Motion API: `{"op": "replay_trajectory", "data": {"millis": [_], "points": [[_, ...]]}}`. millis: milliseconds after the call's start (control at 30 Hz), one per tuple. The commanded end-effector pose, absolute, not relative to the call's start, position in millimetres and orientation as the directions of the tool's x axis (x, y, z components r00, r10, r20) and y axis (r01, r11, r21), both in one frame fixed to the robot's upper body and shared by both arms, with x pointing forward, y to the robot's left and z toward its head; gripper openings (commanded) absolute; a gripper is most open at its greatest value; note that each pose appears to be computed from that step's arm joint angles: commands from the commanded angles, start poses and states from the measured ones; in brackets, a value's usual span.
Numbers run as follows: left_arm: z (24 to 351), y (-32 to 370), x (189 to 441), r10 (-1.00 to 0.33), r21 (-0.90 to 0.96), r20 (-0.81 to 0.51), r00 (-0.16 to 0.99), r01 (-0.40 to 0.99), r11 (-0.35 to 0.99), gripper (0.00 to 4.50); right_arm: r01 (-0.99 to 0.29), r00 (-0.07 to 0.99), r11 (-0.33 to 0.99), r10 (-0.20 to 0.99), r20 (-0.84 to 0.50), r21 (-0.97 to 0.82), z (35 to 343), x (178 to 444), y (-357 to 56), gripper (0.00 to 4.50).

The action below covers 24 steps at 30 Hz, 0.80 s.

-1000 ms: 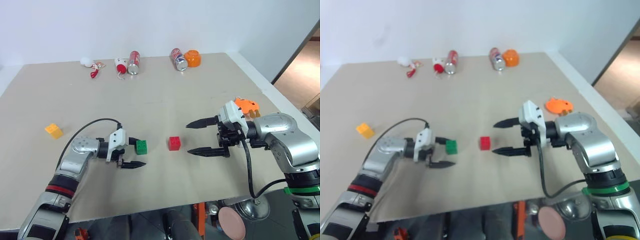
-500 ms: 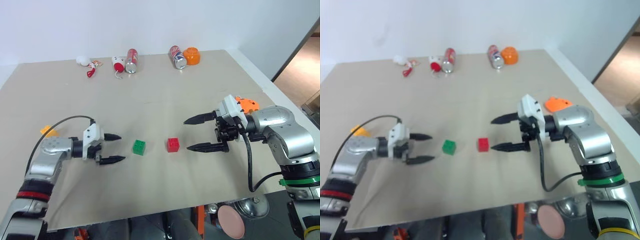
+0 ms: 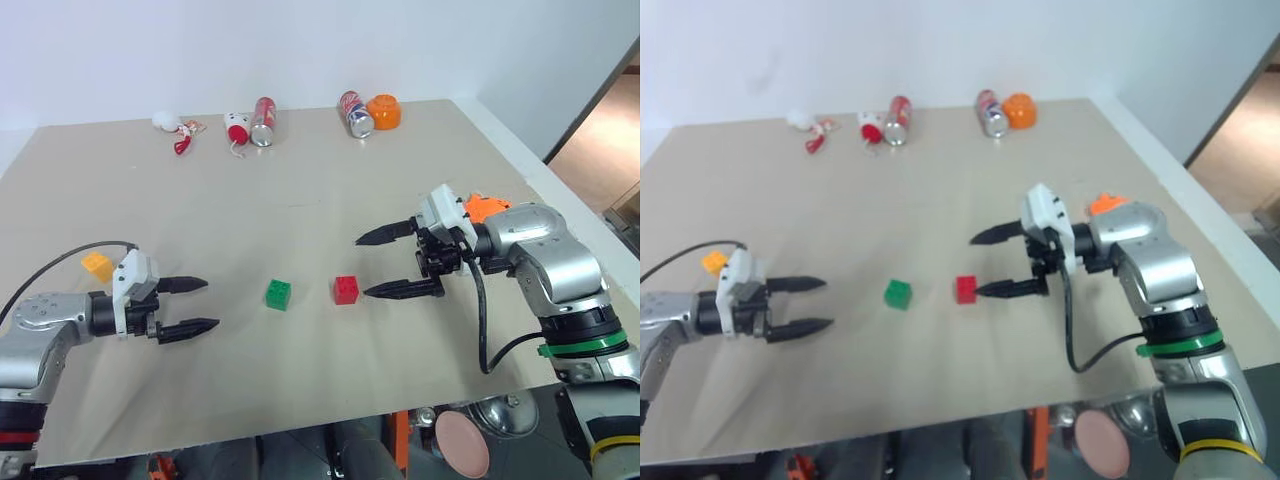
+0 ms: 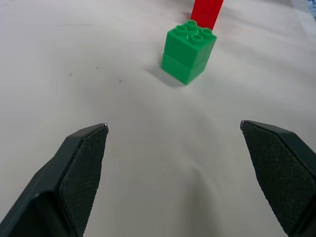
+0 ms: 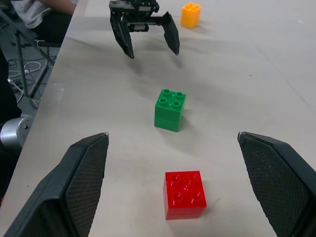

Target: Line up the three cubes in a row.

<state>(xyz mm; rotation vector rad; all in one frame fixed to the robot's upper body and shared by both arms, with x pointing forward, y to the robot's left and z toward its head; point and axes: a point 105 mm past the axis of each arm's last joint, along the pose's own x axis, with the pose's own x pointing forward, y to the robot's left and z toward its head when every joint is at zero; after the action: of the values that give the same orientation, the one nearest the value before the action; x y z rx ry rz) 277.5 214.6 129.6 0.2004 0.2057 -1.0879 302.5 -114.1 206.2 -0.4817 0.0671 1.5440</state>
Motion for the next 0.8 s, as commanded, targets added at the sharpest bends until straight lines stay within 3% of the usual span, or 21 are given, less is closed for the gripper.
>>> {"op": "replay_trajectory", "data": {"millis": [33, 200, 367, 567, 800], "points": [[144, 213, 278, -0.851, 0.107, -0.202, 0.486, 0.874, 0.474, 4.45, -0.949, 0.044, -0.063, 0.944, -0.326, -0.31, 221, 303, -112, 4.34], [143, 214, 280, -0.835, 0.133, -0.19, 0.517, 0.856, 0.499, 4.45, -0.947, 0.049, -0.058, 0.945, -0.322, -0.315, 222, 304, -111, 4.34], [169, 227, 295, -0.751, 0.139, -0.042, 0.658, 0.749, 0.648, 4.45, -0.946, 0.047, -0.058, 0.949, -0.312, -0.319, 224, 302, -109, 4.34], [185, 269, 291, -0.472, -0.032, 0.142, 0.87, 0.48, 0.876, 4.45, -0.936, 0.025, -0.055, 0.975, -0.221, -0.349, 238, 300, -89, 4.34], [181, 302, 268, -0.199, -0.103, 0.201, 0.959, 0.223, 0.969, 4.45, -0.933, 0.0, -0.056, 0.988, -0.155, -0.355, 245, 301, -72, 4.34]]}}
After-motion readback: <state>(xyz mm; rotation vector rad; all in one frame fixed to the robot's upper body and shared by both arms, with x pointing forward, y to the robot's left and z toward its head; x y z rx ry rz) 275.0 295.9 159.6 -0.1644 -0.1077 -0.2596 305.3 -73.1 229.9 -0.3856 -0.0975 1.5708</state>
